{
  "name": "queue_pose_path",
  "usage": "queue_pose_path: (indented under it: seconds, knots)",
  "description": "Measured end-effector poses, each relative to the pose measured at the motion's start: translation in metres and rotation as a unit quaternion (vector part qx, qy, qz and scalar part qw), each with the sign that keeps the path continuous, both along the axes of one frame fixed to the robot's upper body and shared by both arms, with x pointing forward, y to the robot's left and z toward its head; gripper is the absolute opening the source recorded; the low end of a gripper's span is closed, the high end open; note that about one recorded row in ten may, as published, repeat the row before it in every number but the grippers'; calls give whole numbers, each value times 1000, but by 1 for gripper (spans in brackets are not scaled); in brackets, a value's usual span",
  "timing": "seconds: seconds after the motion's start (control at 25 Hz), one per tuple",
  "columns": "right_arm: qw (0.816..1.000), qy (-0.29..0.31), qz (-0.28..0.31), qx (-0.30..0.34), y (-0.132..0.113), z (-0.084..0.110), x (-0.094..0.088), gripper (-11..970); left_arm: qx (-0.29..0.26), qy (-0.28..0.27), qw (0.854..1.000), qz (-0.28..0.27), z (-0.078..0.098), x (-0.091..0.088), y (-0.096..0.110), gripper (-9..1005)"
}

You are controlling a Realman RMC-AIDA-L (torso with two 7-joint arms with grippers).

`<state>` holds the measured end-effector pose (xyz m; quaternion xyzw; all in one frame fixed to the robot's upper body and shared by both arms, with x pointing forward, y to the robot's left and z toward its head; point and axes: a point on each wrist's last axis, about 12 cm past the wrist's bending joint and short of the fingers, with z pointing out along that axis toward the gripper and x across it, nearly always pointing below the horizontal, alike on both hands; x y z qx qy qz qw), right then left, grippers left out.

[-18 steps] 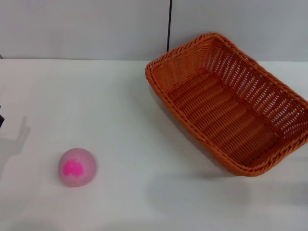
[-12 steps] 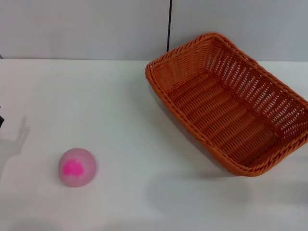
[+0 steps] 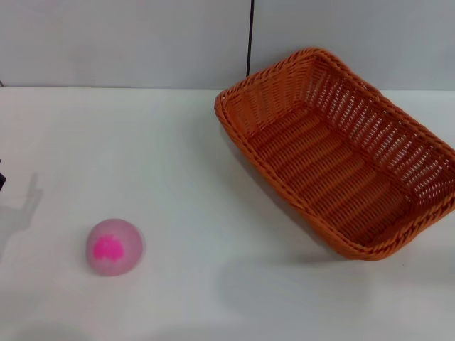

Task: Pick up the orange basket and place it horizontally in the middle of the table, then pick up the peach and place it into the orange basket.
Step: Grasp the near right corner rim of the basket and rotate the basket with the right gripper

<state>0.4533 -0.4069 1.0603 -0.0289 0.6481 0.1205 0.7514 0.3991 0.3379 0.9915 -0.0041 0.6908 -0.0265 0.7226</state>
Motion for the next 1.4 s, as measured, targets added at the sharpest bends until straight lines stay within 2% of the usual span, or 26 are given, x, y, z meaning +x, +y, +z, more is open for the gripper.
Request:
queue_pose_path:
  seconds: [0.2, 0.36, 0.44, 0.68, 0.84, 0.92, 1.4]
  knots:
    - [991, 100, 92, -3, -19, 46, 26, 777, -1, 3, 1000, 1, -1, 0, 0, 825]
    - [972, 177, 153, -11, -16, 77, 46, 776, -3, 3, 1000, 1, -1, 0, 0, 825]
    - [958, 218, 185, -16, -10, 89, 57, 776, -3, 4, 1000, 1, -1, -1, 0, 825]
    - [899, 352, 259, -20, 10, 111, 85, 775, -5, 4, 1000, 4, -1, -4, 0, 824]
    - [877, 397, 269, -36, 22, 116, 99, 774, -5, 3, 1000, 4, -1, -4, 0, 824]
    - [872, 408, 268, -46, 27, 114, 104, 774, -7, 2, 1000, 3, -1, -4, 0, 824]
    - [859, 423, 281, -67, 70, 83, 131, 771, -8, -7, 1000, 2, 1, -4, -1, 823]
